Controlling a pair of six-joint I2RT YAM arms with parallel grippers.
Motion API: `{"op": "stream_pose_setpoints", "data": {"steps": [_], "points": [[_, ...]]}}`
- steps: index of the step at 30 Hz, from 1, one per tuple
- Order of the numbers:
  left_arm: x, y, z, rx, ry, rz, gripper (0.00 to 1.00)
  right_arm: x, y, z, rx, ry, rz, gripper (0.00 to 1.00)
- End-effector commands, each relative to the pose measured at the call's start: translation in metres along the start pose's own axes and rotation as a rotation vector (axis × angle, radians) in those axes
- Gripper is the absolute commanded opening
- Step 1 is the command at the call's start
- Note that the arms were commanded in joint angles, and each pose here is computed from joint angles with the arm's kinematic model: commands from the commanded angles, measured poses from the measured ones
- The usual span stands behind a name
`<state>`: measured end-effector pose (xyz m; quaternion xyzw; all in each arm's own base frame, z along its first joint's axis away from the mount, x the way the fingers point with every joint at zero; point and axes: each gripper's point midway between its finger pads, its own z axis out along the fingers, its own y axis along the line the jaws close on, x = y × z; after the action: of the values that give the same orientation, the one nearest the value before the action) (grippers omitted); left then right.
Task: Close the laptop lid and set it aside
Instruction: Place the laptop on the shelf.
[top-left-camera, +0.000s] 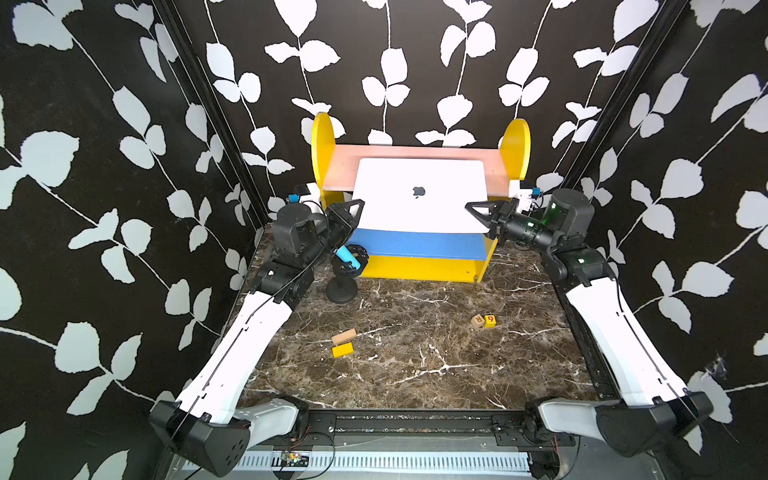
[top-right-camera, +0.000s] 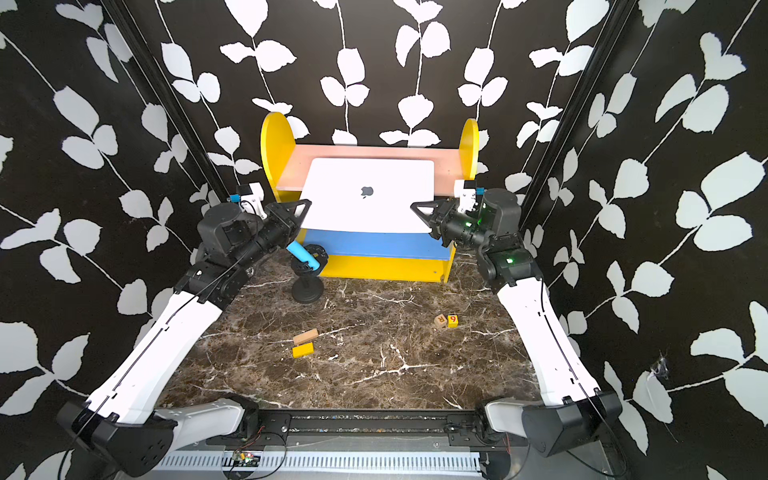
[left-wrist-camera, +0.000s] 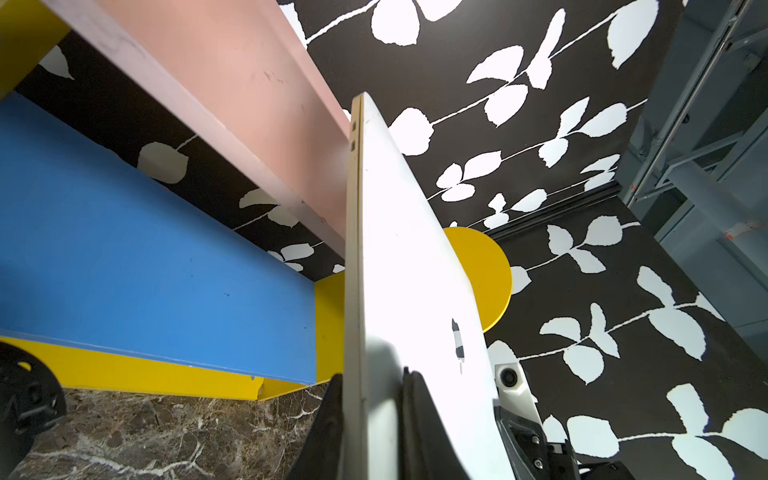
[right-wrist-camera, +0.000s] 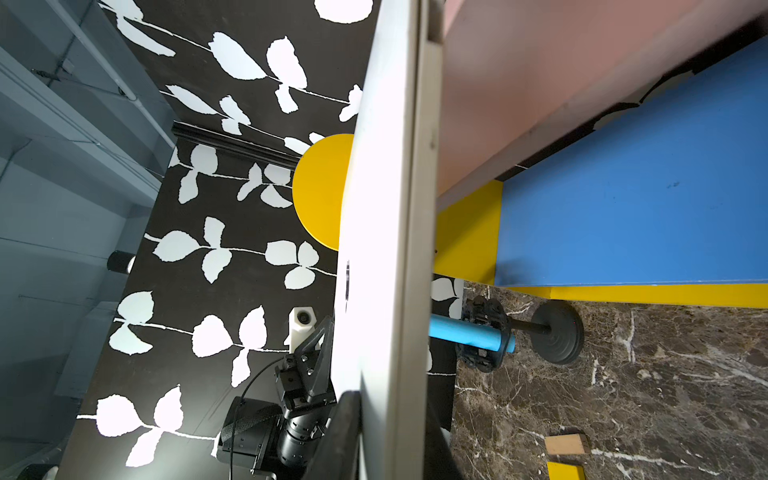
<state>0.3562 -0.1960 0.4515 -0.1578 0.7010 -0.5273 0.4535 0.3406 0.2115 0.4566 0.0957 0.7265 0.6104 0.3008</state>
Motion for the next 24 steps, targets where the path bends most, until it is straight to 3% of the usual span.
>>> {"op": "stream_pose_setpoints", "data": {"steps": [1, 24], "points": [[0.032, -0.056, 0.003, 0.216, 0.165, 0.178, 0.0, 0.033, 0.039, 0.011, -0.14, 0.154, -0.214, 0.0], [0.003, -0.06, 0.062, 0.212, 0.167, 0.172, 0.0, -0.017, 0.024, 0.046, -0.1, 0.145, -0.141, 0.0]]}}
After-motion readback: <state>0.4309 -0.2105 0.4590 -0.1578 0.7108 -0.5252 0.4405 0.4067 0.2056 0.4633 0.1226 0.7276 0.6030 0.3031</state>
